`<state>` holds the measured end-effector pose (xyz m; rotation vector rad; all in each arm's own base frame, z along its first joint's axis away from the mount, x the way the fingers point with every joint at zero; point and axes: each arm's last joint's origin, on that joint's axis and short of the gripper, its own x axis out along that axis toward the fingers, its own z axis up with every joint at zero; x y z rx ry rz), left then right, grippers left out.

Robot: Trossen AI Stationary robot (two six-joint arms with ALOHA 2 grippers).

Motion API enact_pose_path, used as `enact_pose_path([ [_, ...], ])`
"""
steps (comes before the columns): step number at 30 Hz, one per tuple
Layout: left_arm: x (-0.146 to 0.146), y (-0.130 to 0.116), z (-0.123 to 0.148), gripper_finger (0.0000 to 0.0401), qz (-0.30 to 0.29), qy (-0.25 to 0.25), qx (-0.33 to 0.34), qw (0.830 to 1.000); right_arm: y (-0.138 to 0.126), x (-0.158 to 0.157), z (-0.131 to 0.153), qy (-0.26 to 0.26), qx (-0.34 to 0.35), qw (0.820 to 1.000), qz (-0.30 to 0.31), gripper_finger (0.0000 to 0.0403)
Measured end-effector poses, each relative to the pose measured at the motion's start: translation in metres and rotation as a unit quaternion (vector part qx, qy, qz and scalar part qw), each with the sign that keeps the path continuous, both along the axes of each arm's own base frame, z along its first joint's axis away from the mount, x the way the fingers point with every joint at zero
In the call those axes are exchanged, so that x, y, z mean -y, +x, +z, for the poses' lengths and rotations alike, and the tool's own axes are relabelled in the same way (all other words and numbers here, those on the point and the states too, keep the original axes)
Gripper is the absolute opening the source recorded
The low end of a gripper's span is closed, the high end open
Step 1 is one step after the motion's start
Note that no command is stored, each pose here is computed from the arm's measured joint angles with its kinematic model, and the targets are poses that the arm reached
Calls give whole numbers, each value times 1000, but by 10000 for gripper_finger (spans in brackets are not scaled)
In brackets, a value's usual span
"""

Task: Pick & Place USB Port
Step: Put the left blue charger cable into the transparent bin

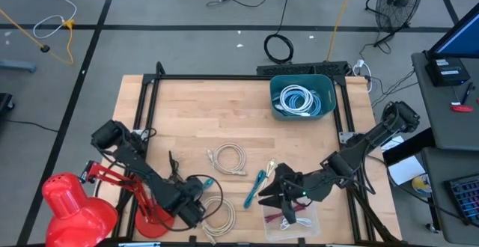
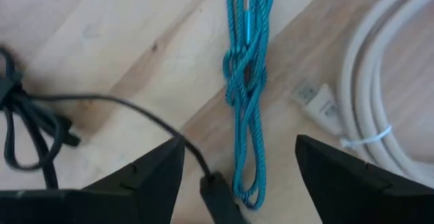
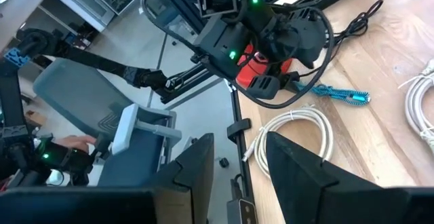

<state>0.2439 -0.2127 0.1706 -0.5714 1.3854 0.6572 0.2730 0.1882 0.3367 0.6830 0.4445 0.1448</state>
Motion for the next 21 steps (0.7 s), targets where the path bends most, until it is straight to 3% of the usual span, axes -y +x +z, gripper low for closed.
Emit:
enact_pose_path([
  [14, -8, 7, 0, 208, -25, 3, 1, 1000, 0, 1, 0, -1, 0, 1000, 0, 125],
  [21, -4, 10, -2, 198, -28, -18, 7, 999, 0, 1, 0, -1, 0, 1000, -1, 125],
])
